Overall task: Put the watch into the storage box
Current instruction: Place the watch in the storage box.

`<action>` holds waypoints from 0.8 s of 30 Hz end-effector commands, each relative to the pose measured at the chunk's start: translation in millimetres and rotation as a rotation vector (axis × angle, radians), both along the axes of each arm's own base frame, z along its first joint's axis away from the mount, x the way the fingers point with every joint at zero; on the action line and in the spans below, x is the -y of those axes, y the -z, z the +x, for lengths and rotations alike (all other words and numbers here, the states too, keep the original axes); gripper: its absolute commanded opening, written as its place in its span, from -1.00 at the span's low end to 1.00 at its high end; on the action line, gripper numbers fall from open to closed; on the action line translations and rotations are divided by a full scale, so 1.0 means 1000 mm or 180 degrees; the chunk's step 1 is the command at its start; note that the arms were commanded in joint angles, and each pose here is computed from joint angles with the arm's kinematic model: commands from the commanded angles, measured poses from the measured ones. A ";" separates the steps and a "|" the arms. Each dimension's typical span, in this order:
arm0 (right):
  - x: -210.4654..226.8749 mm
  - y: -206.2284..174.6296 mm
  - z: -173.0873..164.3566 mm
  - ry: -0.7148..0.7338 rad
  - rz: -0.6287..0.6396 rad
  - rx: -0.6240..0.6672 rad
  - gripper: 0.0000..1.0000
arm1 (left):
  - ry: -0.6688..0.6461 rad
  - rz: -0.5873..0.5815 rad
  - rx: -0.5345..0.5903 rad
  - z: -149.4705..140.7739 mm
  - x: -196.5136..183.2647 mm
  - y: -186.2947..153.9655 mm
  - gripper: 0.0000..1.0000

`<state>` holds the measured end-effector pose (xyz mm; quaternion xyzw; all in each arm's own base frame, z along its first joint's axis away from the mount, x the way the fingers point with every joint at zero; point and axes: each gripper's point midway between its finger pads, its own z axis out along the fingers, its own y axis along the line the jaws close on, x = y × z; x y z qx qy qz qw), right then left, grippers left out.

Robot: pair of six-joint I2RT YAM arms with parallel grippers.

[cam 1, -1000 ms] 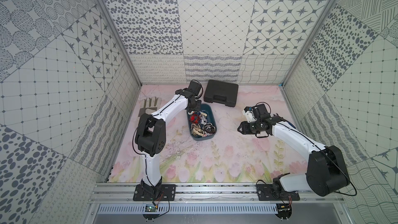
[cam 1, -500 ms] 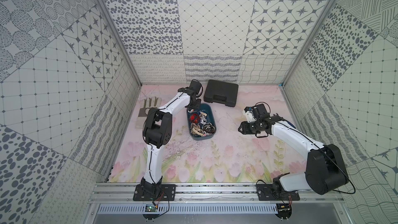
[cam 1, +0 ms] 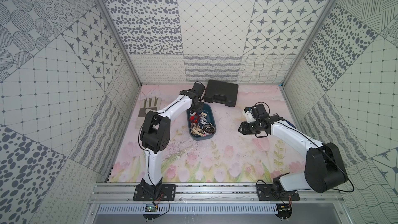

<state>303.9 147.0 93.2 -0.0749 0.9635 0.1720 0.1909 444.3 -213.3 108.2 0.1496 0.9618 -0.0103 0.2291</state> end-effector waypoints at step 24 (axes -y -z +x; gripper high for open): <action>-0.007 -0.007 0.009 -0.0045 -0.0004 0.0122 -0.15 | 0.0090 0.0152 -0.0058 0.000 0.001 0.026 -0.20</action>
